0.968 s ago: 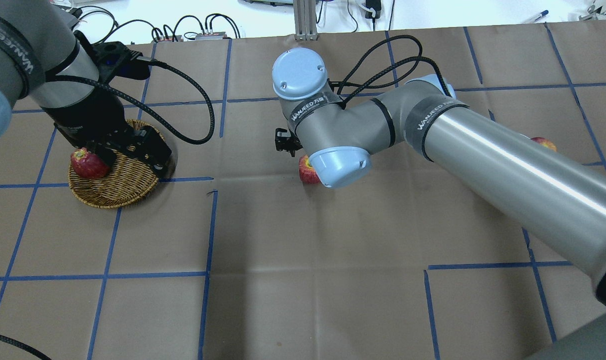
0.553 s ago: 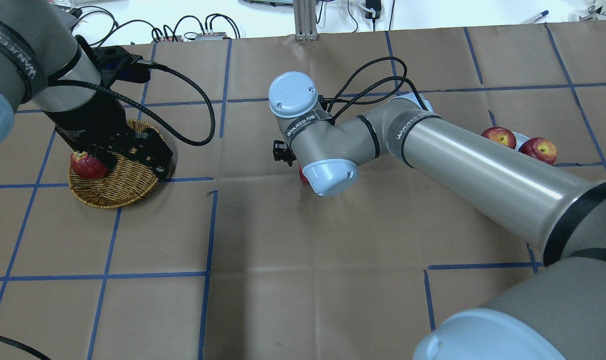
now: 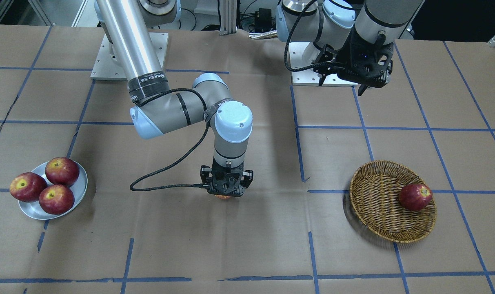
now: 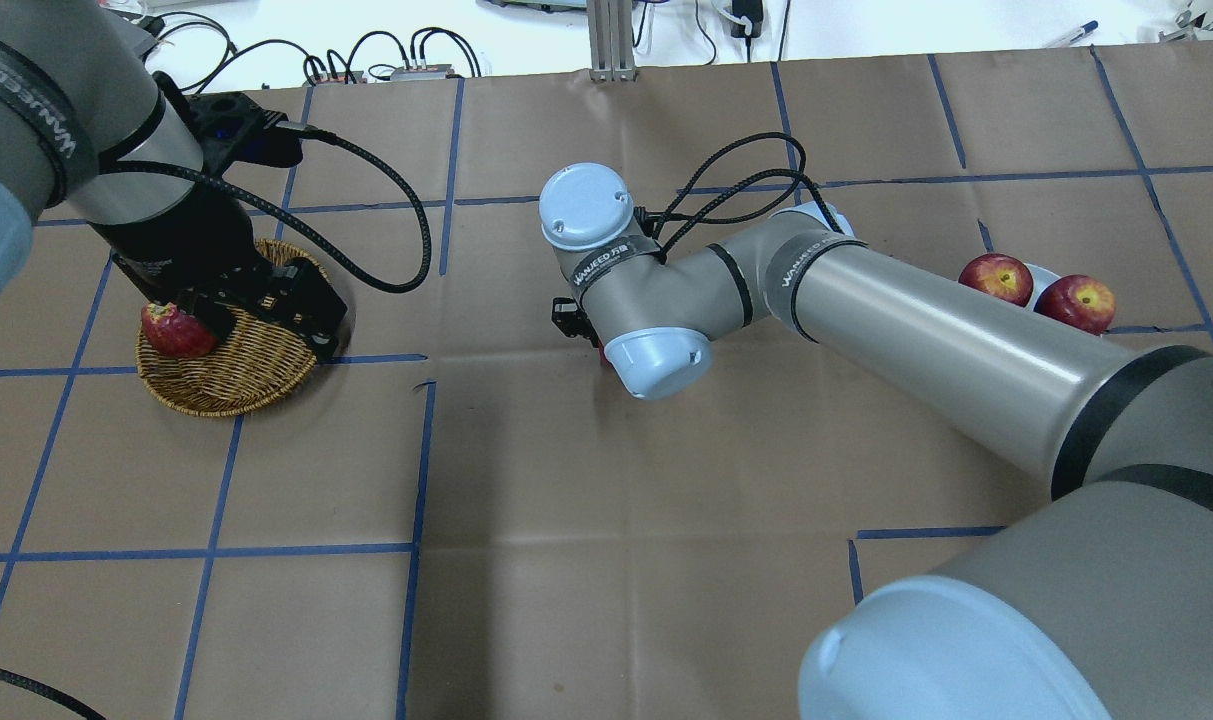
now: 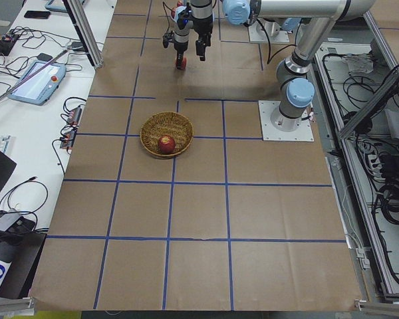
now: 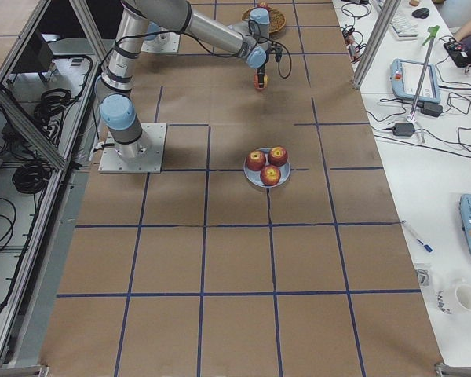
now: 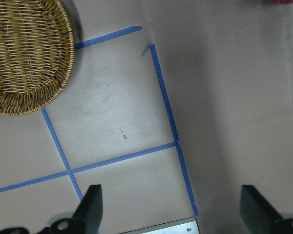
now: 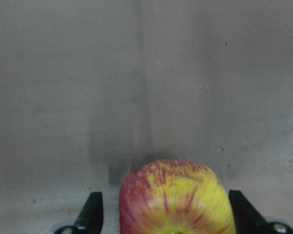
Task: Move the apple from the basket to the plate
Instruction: 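Carry the apple with the right gripper onto the white plate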
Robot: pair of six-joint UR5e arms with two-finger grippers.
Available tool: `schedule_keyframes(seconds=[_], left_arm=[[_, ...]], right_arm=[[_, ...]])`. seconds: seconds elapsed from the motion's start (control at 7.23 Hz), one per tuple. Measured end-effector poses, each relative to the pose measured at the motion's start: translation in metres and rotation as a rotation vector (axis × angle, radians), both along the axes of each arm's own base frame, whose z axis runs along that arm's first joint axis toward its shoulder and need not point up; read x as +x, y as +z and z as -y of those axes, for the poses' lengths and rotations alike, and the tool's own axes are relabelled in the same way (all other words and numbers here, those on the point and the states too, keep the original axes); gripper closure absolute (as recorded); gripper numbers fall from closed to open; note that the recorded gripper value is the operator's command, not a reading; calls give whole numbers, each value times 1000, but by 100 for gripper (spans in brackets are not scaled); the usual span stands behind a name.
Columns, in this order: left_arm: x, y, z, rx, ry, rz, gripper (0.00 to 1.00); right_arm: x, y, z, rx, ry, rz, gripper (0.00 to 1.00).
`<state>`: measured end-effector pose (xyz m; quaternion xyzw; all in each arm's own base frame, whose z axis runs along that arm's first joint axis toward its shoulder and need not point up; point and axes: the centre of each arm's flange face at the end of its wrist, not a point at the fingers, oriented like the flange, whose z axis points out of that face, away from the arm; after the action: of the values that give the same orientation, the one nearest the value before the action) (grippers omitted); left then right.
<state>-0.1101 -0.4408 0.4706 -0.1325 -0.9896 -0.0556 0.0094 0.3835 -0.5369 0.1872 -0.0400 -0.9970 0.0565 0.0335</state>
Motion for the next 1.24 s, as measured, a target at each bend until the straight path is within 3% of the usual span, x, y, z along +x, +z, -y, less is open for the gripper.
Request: schedule_keyframes(seconds=[0.28, 0.55, 0.97, 1.24], left_arm=[[0, 0, 0, -2, 0, 0, 1], [0, 0, 1, -2, 0, 0, 1], [0, 0, 1, -2, -1, 0, 1], [-1, 0, 2, -1, -1, 0, 1]], right_arm=[[-4, 16, 4, -23, -8, 10, 54], [-36, 79, 11, -70, -39, 28, 54], [-196, 181, 19, -44, -20, -15, 54], [-336, 191, 18, -6, 80, -49, 54]])
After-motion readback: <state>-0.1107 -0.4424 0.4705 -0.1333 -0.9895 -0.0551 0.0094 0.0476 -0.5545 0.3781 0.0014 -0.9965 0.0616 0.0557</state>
